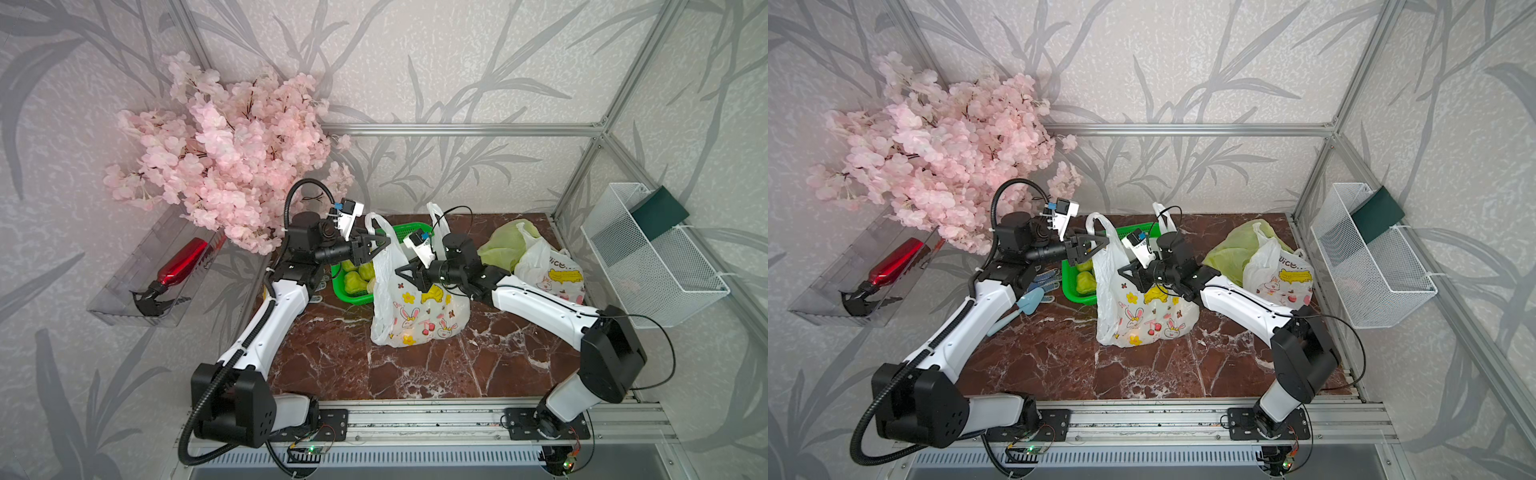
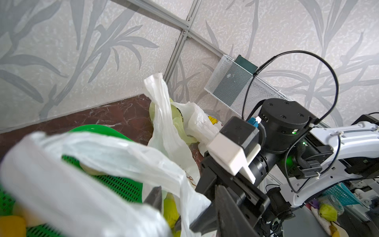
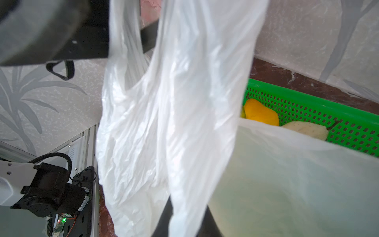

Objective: Place the pears into plastic bags & tie knots
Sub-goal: Tie the plastic bag at the center of the board.

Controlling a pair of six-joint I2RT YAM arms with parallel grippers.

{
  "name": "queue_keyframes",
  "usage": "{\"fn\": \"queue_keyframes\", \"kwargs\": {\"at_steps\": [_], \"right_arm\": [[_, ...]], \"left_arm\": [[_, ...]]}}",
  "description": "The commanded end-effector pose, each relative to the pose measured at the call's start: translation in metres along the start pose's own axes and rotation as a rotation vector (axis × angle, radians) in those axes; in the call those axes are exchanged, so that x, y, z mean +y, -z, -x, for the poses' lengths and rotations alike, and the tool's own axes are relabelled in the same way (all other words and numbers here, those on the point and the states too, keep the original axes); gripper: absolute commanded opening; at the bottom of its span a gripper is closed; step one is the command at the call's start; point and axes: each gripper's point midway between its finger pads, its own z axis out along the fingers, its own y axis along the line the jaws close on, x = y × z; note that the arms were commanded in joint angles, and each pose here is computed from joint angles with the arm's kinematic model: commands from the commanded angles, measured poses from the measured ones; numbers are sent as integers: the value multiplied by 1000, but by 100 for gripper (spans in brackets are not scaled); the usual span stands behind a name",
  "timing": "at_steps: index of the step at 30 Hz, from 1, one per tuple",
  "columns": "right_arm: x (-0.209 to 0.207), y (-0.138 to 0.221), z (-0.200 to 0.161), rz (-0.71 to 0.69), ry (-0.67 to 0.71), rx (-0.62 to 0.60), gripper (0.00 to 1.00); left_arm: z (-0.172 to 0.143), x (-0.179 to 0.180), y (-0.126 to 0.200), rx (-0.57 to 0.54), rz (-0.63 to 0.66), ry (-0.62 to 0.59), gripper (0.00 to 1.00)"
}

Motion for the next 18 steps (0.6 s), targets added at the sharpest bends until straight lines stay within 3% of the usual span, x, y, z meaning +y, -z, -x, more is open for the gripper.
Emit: {"fn": "queue_keyframes", "kwargs": {"at_steps": [1, 7, 8, 13, 16, 18], "right_arm": [[15, 13, 32, 31, 25, -122, 16], [28, 7, 22, 74, 10, -66, 21], [28, 10, 23, 83, -4, -68, 24], [6, 49, 59, 137, -248, -97, 52], [-10, 60, 81, 120, -412, -72, 60], [-15, 58, 89, 95, -437, -65, 64]], "left_arm": [[4, -3, -1, -89, 8, 28, 47], [6, 2, -13, -100, -20, 31, 42], [7, 1, -14, -106, -29, 29, 40], [-7, -3, -16, -55, -65, -36, 3], [-13, -10, -15, -27, -98, -90, 0], [-15, -19, -17, -12, -147, -105, 0]]}}
